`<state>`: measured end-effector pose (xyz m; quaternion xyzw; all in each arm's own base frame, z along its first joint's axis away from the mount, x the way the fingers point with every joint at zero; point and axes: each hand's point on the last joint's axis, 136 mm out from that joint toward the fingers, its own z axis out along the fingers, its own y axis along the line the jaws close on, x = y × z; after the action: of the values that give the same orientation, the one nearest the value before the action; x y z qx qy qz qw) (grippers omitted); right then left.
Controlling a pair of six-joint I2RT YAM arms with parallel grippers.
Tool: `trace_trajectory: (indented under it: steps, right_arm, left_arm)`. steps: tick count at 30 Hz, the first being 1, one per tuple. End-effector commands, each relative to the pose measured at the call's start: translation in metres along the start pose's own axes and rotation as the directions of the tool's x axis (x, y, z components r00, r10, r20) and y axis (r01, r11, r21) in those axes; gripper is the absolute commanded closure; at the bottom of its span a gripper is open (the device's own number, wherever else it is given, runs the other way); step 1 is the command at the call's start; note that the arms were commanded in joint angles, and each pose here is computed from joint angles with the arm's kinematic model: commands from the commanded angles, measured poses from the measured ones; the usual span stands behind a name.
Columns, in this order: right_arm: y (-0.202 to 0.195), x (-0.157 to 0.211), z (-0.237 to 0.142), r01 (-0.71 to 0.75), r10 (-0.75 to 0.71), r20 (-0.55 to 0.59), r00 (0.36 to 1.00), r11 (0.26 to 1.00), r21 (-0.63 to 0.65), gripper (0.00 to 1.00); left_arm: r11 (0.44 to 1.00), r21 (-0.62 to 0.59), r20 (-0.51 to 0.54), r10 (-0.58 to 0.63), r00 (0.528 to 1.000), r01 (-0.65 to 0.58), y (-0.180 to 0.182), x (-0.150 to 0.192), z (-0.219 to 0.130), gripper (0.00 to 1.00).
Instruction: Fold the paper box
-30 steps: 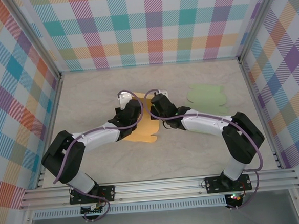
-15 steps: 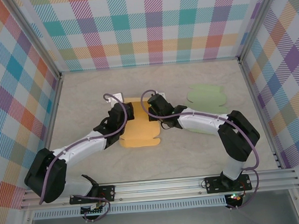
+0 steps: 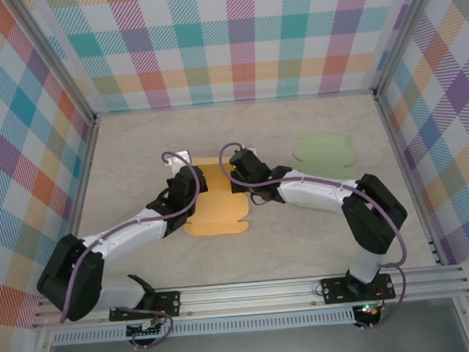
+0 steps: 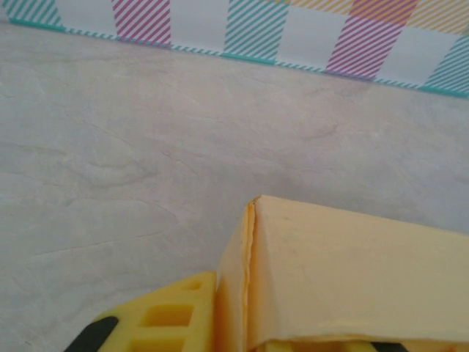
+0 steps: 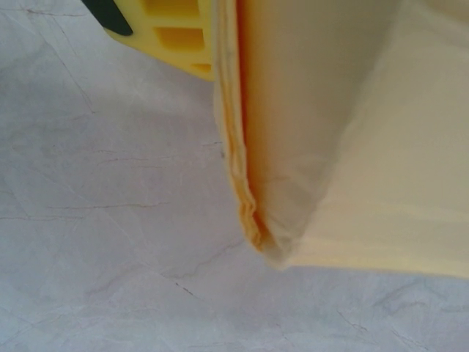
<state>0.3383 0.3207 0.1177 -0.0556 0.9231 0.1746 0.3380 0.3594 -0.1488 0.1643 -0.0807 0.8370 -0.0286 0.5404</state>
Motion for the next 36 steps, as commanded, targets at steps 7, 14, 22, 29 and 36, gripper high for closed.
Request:
trace_trajectory:
  steps: [7,14,22,29,36]
  right_arm:
    - [0.01,0.009,0.001,-0.095,0.093,-0.034,0.995,0.993,-0.062,1.0]
    - [0.003,0.007,0.005,-0.077,0.076,-0.04,0.996,0.997,-0.003,1.0]
    - [-0.027,-0.002,-0.001,-0.003,0.016,-0.095,0.995,0.991,0.132,1.0]
    - [-0.045,0.007,-0.021,0.123,-0.072,-0.304,0.95,0.98,0.153,1.0]
    - [-0.051,0.025,-0.032,0.216,-0.151,-0.523,0.839,0.974,0.065,1.0]
  left_arm:
    - [0.973,-0.178,0.13,-0.124,0.984,0.146,0.016,-0.008,0.013,0.96]
    - [0.991,-0.073,0.082,-0.102,0.991,0.108,-0.012,-0.004,0.02,0.88]
    - [0.982,0.173,-0.079,-0.065,0.995,0.078,-0.039,-0.005,-0.019,0.21]
    - [0.971,0.192,-0.12,-0.124,0.985,0.146,-0.01,-0.028,-0.076,0.0]
    - [0.986,0.085,-0.064,-0.135,0.989,0.14,0.028,-0.038,-0.094,0.0]
